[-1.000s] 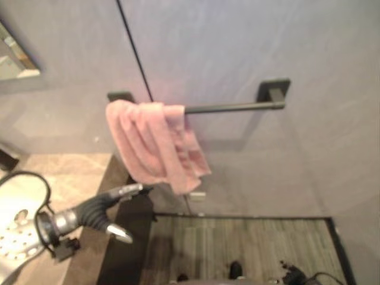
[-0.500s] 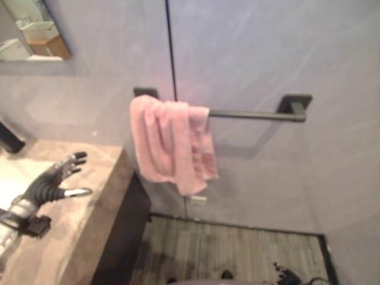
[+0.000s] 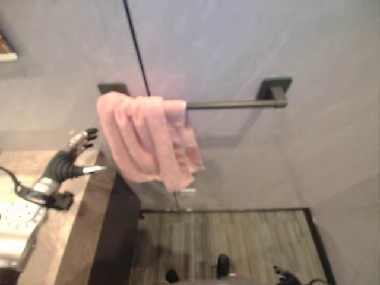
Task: Put brush and paste in cup on sink, flatten towel.
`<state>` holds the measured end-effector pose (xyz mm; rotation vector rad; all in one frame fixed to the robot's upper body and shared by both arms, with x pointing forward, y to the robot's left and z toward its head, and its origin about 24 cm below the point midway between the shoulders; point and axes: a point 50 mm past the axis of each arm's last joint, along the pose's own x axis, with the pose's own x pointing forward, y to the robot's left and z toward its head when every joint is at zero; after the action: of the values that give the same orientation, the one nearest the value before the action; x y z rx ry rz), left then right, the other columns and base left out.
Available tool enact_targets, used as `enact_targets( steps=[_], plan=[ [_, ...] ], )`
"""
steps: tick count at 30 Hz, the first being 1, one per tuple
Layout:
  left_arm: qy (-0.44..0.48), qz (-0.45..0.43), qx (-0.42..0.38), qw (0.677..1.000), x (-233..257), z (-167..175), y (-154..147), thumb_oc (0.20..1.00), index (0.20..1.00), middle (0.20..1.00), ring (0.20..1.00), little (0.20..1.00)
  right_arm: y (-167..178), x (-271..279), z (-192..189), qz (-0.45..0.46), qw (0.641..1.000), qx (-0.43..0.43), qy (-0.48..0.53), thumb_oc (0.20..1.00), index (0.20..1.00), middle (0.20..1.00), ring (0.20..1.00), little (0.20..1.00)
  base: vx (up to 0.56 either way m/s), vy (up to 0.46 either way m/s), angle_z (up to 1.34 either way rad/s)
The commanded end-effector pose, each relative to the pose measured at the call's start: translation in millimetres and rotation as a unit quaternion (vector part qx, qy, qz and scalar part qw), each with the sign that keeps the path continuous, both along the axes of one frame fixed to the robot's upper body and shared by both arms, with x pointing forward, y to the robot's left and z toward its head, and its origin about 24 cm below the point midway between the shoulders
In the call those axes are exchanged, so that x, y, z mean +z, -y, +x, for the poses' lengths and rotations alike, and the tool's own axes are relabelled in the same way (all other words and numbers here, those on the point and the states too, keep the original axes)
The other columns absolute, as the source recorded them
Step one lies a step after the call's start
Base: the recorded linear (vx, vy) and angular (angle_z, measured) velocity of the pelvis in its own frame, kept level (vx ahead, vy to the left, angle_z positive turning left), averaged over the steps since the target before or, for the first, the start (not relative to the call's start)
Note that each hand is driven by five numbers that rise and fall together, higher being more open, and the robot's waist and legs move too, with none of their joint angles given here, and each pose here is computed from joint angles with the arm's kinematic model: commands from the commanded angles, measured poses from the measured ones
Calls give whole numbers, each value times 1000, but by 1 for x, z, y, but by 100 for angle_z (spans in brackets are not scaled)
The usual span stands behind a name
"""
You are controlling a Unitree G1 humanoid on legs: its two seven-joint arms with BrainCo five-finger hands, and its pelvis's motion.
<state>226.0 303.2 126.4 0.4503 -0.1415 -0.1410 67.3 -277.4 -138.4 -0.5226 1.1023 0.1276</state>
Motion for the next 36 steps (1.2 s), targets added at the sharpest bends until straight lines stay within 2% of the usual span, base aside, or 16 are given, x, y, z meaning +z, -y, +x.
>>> enact_targets(
  steps=[1,4,5,6,7,8,17,25,30,32,33,34,36],
  plan=[
    [74,1,-4,997,29,9,0,1000,1000,1000,1000,1000,1,1,7,-5,1000,12,3,1000,1000,1000,1000,1000,57,-6,-2],
    [79,-2,1,997,29,10,-1,1000,1000,1000,1000,1000,2,1,7,-5,1000,13,3,1000,1000,1000,1000,1000,41,-6,1],
    [84,-7,6,996,30,12,-1,677,677,677,677,677,3,2,8,-6,1000,13,6,1000,1000,1000,1000,1000,60,-6,2],
    [87,-10,7,996,30,12,-1,583,583,583,583,583,3,2,8,-7,1000,11,7,1000,1000,1000,1000,1000,58,-5,1],
    [89,-14,10,996,31,12,-2,373,373,373,373,373,4,3,10,-7,1000,10,11,1000,1000,1000,1000,1000,45,-4,0],
    [91,-13,13,996,32,11,-3,200,200,200,200,200,4,4,11,-7,1000,11,16,1000,1000,1000,1000,1000,32,-6,-1],
    [104,2,29,994,40,1,-13,200,200,200,200,200,6,10,19,-4,999,17,38,1000,1000,1000,1000,1000,35,0,-7],
    [98,1,29,995,39,-2,-17,200,200,200,200,200,-3,50,68,51,981,47,180,1000,1000,1000,1000,1000,-5,2,-1],
    [78,-5,5,997,31,5,-7,200,200,200,200,200,-31,105,115,132,935,119,306,1000,1000,1000,1000,1000,0,0,0],
    [75,-3,0,997,30,7,-5,200,200,200,200,200,-35,114,122,138,927,134,322,1000,1000,1000,1000,1000,16,20,1],
    [72,-2,-10,997,29,11,0,200,200,200,200,200,-48,135,140,159,904,168,360,1000,1000,1000,1000,1000,0,0,0],
    [72,-2,-10,997,29,11,0,200,200,200,200,200,-48,135,140,159,904,168,360,1000,1000,1000,1000,1000,-72,8,2],
    [68,0,-14,998,29,14,2,200,200,200,200,200,-62,155,153,180,882,200,388,1000,1000,1000,1000,1000,0,0,0]
  ],
)
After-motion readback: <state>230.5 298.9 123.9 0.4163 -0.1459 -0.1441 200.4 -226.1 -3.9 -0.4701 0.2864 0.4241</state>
